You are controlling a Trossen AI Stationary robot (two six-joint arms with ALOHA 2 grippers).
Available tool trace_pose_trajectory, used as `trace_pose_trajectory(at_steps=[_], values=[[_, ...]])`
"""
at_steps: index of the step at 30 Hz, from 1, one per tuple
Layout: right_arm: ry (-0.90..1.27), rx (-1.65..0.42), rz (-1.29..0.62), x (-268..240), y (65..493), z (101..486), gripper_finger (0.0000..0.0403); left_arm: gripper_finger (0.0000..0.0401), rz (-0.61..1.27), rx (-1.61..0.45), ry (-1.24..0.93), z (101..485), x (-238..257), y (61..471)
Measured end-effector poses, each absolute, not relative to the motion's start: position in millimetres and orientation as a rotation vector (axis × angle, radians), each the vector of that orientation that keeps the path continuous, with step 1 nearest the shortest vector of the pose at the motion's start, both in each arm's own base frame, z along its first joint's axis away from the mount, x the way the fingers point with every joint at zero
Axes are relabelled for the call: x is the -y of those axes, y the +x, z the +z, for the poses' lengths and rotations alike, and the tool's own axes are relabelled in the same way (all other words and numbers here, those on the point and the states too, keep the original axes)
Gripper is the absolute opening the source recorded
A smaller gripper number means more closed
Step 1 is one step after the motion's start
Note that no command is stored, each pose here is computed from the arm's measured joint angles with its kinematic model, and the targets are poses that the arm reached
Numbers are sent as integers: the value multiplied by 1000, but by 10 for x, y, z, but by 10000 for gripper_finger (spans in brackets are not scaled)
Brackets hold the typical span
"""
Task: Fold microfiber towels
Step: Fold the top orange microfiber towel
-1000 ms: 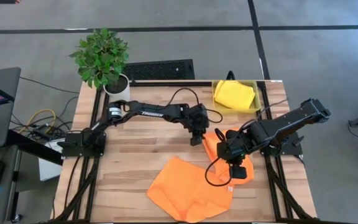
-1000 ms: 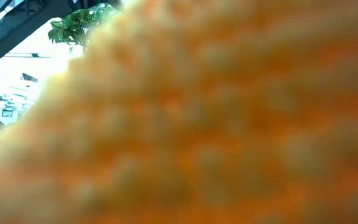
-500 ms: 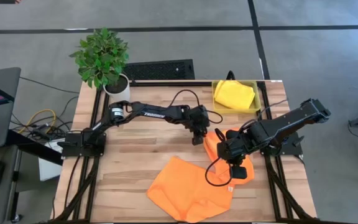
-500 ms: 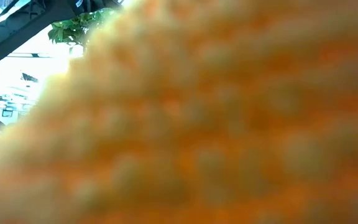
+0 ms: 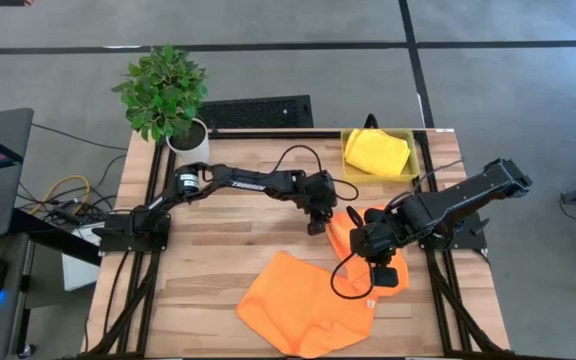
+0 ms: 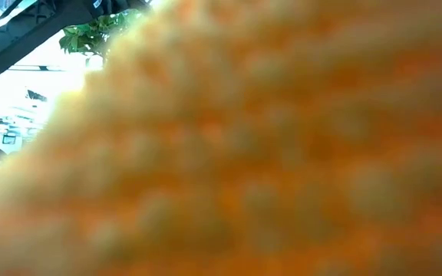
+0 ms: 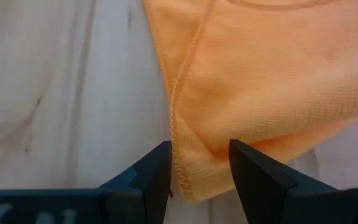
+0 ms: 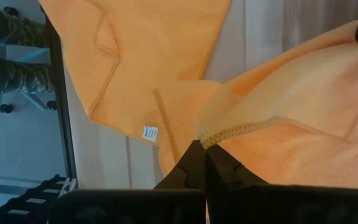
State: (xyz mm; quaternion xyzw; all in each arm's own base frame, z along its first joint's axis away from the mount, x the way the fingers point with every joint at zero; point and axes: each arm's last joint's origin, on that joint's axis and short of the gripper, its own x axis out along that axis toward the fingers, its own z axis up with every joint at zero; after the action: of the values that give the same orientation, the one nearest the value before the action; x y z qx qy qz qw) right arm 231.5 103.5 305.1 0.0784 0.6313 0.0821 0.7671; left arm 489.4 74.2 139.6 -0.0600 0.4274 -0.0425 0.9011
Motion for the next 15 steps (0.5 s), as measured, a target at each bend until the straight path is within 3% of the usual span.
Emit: trace_pose_trajectory(at_steps=[7, 15], values=[[169, -1375, 177, -1034, 2312, 3050, 8, 153, -231, -867, -205, 1406, -684, 4894], [169, -1378, 176, -1032, 2309, 3049, 8, 153, -117, -886, -175, 1397, -644, 4905]])
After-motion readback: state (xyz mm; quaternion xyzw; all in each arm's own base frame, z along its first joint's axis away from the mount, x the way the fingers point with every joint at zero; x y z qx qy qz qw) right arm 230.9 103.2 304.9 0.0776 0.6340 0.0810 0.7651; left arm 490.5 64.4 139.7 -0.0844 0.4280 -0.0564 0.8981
